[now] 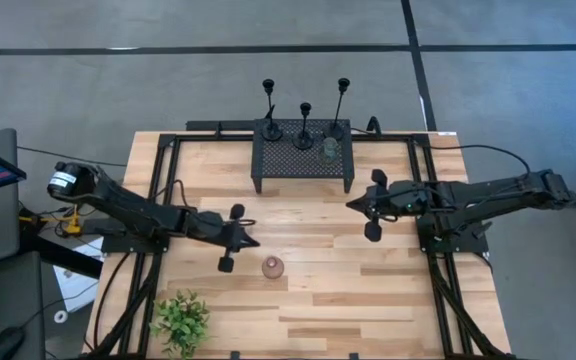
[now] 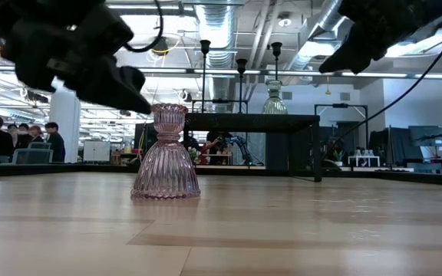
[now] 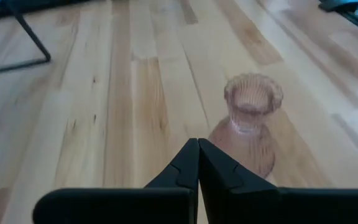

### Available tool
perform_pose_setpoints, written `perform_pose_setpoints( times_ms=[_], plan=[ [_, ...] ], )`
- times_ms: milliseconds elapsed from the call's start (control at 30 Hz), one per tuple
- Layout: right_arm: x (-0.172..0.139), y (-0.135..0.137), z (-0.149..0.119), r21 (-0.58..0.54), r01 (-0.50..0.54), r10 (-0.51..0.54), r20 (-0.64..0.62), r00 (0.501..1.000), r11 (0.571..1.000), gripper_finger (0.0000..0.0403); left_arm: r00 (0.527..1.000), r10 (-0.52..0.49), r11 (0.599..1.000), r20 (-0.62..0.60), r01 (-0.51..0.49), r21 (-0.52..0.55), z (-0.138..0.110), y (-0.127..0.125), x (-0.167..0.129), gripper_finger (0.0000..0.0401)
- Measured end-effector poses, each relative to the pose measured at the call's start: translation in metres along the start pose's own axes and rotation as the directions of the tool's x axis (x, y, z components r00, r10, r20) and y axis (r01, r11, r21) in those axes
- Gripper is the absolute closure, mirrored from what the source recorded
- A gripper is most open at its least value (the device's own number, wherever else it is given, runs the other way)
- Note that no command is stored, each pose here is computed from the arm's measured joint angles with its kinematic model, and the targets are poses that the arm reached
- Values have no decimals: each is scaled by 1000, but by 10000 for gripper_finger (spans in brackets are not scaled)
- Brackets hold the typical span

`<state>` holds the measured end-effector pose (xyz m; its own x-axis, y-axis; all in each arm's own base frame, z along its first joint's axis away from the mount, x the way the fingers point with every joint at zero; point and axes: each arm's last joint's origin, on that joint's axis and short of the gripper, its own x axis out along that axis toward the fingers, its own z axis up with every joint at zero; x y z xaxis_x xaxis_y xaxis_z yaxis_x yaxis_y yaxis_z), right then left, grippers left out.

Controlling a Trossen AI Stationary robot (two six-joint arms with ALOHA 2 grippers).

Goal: Pick & Place candle stick holders
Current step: Put the purple candle holder on the shelf

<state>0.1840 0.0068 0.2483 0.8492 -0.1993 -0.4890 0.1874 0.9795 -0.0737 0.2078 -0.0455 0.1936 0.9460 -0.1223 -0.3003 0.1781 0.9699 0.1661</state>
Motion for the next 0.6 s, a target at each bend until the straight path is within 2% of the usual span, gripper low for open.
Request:
perform_pose_setpoints(
  times_ms=[100,367,533,600],
  plan=[
    [1,0,2,3,-1,1,14,1000,1000,402,998,-25,1000,65,25,3,-9,4,-5,396],
    [13,3,3,-1,2,-2,13,1000,1000,402,988,-122,992,96,123,-3,-29,7,-23,396],
    [25,0,0,-16,26,-27,-23,999,1000,402,988,-149,983,52,142,119,-45,4,-26,396],
    [30,-2,-1,-10,38,-38,-30,999,999,402,988,-155,979,27,150,138,-51,3,-25,395]
  ],
)
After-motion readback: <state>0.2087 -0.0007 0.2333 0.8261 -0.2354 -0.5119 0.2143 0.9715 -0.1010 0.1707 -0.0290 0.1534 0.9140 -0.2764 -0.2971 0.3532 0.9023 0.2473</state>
